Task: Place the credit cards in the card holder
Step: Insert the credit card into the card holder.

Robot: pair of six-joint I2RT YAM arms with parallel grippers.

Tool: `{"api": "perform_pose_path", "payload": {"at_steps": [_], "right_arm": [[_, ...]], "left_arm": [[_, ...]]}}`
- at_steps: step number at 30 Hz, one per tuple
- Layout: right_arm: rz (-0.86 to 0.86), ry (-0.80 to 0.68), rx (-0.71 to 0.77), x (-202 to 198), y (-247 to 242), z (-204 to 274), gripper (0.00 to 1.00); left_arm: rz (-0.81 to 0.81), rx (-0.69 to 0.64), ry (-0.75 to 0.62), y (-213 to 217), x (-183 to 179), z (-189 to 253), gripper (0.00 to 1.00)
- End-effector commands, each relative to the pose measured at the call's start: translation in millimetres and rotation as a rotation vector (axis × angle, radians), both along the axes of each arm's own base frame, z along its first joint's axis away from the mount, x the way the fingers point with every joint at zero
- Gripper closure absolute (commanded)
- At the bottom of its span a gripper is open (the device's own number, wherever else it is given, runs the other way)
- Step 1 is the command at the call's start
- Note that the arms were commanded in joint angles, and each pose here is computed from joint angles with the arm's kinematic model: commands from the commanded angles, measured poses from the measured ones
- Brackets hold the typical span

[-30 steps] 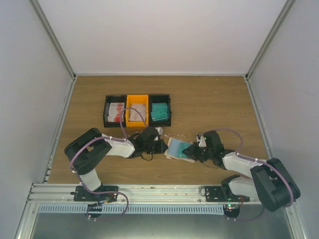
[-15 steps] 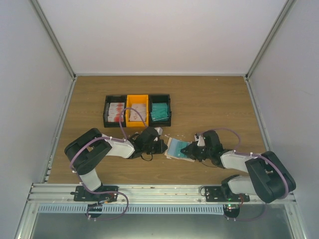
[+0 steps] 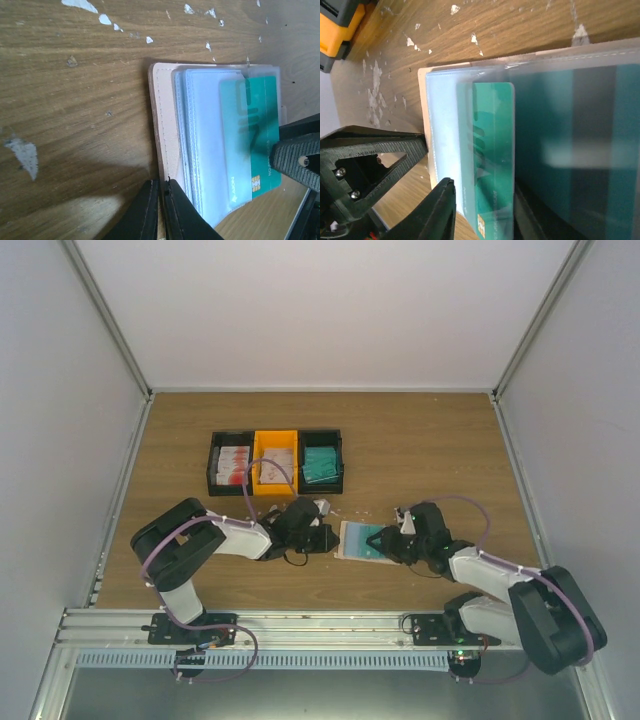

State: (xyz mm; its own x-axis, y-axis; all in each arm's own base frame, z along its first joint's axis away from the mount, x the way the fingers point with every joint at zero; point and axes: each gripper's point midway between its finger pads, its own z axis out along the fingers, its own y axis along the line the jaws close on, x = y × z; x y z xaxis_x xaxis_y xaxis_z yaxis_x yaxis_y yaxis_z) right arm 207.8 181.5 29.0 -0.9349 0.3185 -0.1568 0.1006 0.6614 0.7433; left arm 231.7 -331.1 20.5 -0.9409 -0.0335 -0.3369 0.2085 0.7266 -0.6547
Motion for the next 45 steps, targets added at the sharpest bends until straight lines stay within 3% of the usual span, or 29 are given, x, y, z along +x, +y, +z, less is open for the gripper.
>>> {"api": "perform_pose_path", "payload": {"at_steps": [1, 15, 24, 34, 42, 45], "right_arm": [[-0.035, 0.046, -0.129, -6.8, -20.1, -12.8, 0.66], [-0.011, 0.060, -0.268, -7.6, -26.6, -14.7, 0.56], [0.045, 0.033, -0.189, -4.4, -1.5, -6.8, 0.66], [-0.021, 0.049, -0.307, -6.7, -25.5, -2.2, 0.45], [-0.044, 0.044, -0.371, -1.8, -33.4, 6.7, 0.43], [-0.059, 0.025, -0.398, 1.4, -36.5, 14.8, 0.37]], "left_arm": [[-0.042, 0.033, 0.049, 2.7, -14.9, -17.3, 0.90], [-0.090, 0.001, 0.063, -6.7, -19.0, -17.6, 0.89], [-0.125, -0.032, 0.055, -14.0, -20.4, -12.3, 0.90], [-0.123, -0.025, 0.056, -12.0, -21.1, -13.8, 0.90], [-0.131, -0.024, 0.056, -14.3, -20.3, -13.0, 0.90], [-0.130, -0.024, 0.052, -14.7, -19.3, -11.6, 0.90]]}}
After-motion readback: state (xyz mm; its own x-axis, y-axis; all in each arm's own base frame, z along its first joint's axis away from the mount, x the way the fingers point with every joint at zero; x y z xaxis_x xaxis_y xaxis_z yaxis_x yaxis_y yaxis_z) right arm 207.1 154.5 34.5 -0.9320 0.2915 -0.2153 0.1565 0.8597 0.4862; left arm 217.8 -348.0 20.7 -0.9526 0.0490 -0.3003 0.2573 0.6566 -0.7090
